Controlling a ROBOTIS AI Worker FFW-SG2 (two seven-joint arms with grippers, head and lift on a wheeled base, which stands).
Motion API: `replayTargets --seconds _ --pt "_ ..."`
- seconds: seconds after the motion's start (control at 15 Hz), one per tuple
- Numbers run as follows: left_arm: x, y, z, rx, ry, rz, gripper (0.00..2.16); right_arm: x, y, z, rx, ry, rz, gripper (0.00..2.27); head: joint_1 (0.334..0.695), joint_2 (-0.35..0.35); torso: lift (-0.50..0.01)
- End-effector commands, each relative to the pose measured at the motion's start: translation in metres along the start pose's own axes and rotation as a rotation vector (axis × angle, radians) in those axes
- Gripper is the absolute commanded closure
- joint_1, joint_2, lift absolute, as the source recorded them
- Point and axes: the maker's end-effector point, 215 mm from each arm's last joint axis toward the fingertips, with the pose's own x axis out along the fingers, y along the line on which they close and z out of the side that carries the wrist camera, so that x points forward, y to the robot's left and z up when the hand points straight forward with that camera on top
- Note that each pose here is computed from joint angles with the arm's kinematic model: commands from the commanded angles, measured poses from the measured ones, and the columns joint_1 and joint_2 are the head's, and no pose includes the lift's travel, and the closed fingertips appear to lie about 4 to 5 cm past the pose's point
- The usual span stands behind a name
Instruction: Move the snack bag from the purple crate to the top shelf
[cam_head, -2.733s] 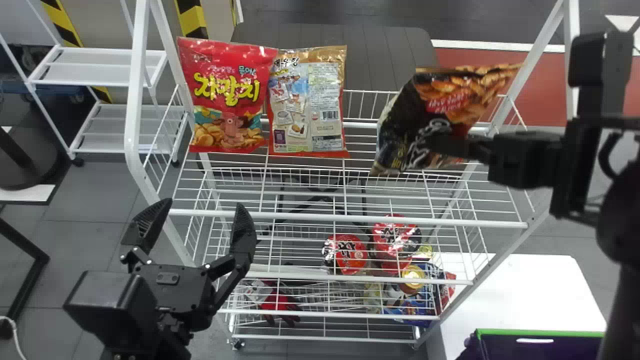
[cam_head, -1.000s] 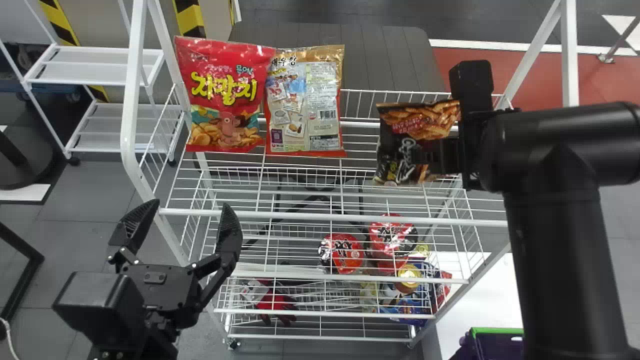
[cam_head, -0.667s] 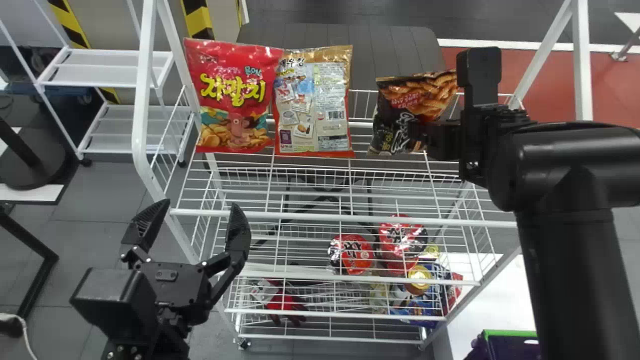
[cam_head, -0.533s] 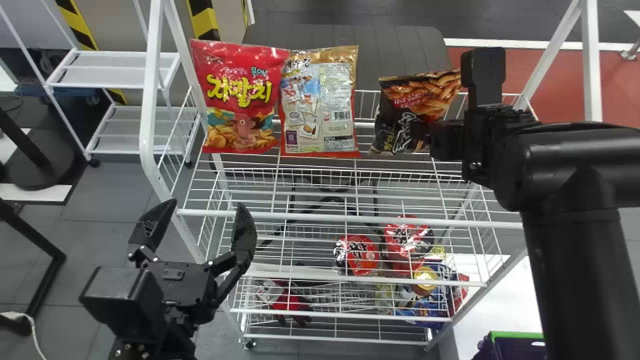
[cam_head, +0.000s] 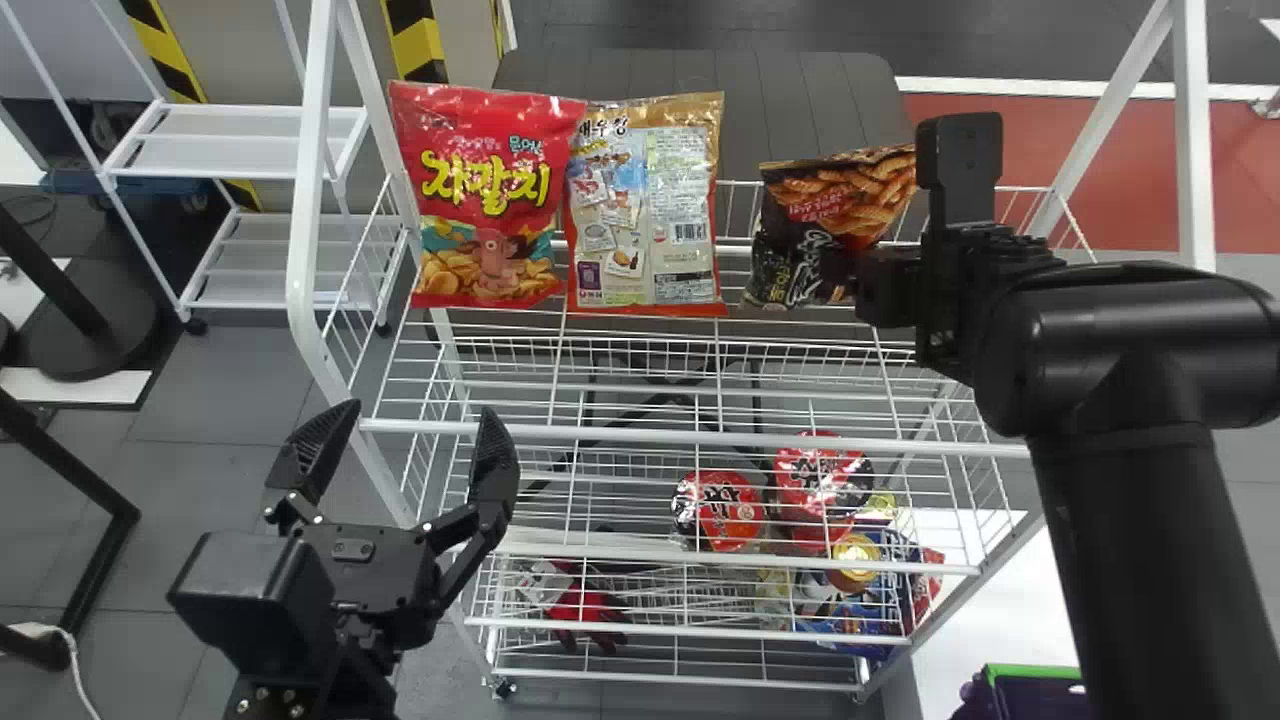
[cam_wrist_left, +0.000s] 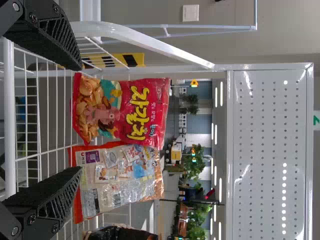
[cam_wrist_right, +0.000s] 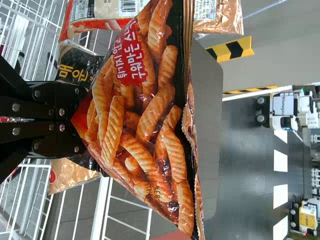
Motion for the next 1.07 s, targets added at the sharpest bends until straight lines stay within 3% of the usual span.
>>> replayTargets --seconds 0.0,0.07,0.13,0.2,0.27,1.0 --pt "-0.001 0.000 -0.001 0.000 0.001 0.000 0.11 0.003 0.002 -0.005 0.005 0.014 0.005 1.28 0.695 0.006 0.000" --pt "-0.001 0.000 -0.001 0.000 0.001 0.000 0.11 0.005 -0.001 -0.009 0.007 0.021 -0.006 1.23 0.695 0.006 0.000" --pt "0.000 0.000 0.000 0.000 -0.001 0.000 0.11 0.006 -0.003 -0.011 0.006 0.026 -0.015 0.91 0.695 0.006 0.000" --pt "0.000 0.000 0.000 0.000 -0.001 0.000 0.11 0.007 -0.005 -0.010 0.003 0.023 -0.019 0.33 0.695 0.004 0.000" --pt "0.000 0.000 0.000 0.000 -0.001 0.000 0.11 0.007 -0.005 -0.009 0.002 0.025 -0.021 0.20 0.695 0.002 0.000" --pt "0.002 0.001 -0.003 0.002 0.004 0.002 0.11 0.007 -0.001 0.001 -0.010 -0.027 -0.010 0.16 0.695 0.002 0.000"
